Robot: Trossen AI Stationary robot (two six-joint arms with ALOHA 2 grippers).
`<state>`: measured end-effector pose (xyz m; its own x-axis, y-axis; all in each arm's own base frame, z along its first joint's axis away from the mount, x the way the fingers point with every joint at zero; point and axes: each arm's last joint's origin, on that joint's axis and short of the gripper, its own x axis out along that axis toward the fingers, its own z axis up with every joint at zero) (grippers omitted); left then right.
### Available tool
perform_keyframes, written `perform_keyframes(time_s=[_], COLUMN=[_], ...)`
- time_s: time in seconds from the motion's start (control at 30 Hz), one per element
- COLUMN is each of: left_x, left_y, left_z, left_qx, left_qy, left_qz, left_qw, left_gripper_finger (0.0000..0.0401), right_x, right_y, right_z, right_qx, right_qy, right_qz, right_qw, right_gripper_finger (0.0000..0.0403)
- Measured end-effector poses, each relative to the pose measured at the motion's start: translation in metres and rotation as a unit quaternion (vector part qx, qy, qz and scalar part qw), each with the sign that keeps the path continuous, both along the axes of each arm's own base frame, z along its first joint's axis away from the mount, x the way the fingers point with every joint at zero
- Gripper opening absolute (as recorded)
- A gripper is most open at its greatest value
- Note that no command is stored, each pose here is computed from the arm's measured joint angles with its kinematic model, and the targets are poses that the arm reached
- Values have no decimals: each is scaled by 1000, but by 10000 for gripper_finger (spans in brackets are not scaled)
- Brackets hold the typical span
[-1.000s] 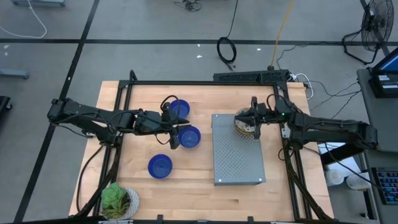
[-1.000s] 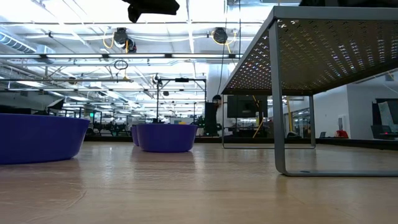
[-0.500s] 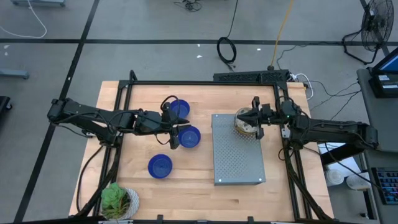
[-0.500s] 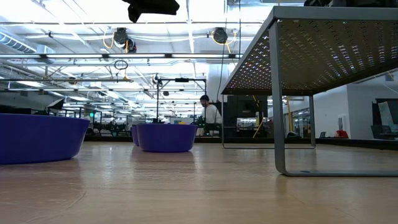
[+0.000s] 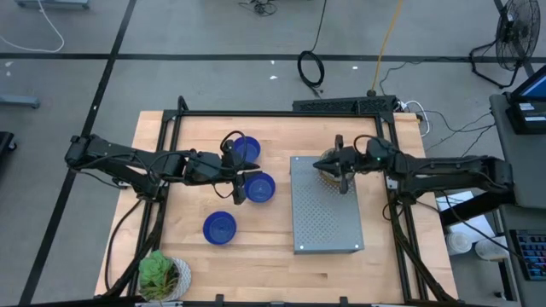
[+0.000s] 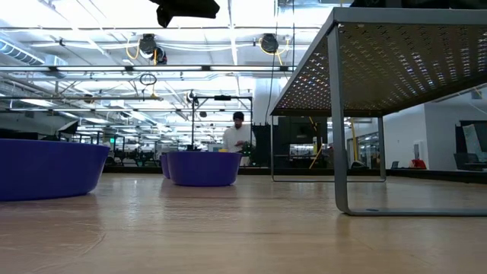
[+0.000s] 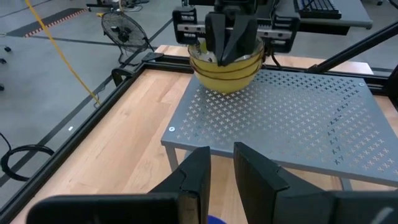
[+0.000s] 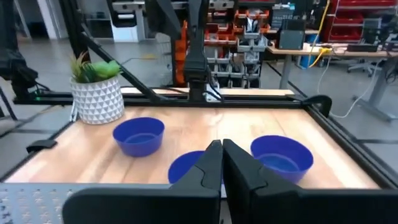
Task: Pick & Place Mini bowls
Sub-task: Stack the yellow bowl on the yellow bowl on the shelf, then put the bottom left blue bowl on the shelf
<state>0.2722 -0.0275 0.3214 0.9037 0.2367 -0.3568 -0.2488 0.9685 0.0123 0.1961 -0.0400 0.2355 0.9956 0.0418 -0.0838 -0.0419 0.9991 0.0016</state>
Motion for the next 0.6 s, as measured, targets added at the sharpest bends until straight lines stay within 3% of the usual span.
perform_keyframes(time_s=[0.4, 0.6], left_x=[0, 1], left_y=[0, 0], left_z=[1, 2], left_qx=[-3, -4], left_qy=[-5, -12], left_qz=[1, 0], left_qw=[1000, 1000], left_gripper_finger=[76, 76], right_x=[-18, -39], right_y=[16, 33], right_z=[41, 71], right_qx=[-52, -119], right_qy=[-36, -75], right_qz=[-7, -1], right_qw=[998, 990], right_gripper_finger=[0, 0])
